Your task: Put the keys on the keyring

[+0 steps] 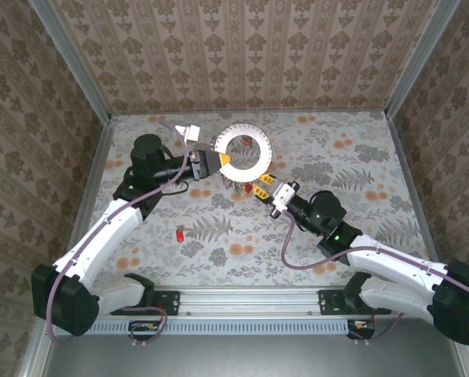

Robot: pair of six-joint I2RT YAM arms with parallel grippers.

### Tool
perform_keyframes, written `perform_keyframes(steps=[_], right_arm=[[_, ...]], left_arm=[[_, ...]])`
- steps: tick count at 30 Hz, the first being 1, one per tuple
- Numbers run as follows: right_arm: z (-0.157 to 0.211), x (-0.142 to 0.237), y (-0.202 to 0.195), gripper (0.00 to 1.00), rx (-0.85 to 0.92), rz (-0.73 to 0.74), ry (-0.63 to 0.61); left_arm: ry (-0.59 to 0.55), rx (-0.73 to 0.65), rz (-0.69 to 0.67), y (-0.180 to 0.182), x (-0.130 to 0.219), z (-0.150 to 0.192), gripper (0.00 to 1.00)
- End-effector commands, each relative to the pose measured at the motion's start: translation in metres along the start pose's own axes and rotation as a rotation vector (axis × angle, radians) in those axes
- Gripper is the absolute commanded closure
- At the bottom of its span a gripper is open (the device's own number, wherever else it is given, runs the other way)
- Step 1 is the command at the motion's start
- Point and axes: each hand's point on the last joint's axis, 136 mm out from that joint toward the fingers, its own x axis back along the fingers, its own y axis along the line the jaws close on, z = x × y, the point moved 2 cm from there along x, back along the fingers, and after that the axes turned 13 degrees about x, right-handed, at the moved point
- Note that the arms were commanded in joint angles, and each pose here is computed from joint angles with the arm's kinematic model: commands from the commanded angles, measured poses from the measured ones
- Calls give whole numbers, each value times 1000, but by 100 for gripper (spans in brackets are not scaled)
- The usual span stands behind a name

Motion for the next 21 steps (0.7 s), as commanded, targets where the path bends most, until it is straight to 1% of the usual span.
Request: perform_keyframes(steps=[1,2,6,14,21], right_arm=[[-15,-4,-19,77,-17,79,-27],[-13,-5,-20,78,-18,86,-21],[-10,-5,-22,87,-16,105,-3],[0,2,-15,100,-10,92,35],[0,8,-8,100,-28,74,-22]], left_arm=[[-31,-72,54,-23,9,-4,100],[-31,-73,55,-24,9,-5,100],[-32,-69,51,-22,9,-4,100],[-53,-80,43,-23,10,-7,100],[-75,-59,32,-20,11,-9,100]])
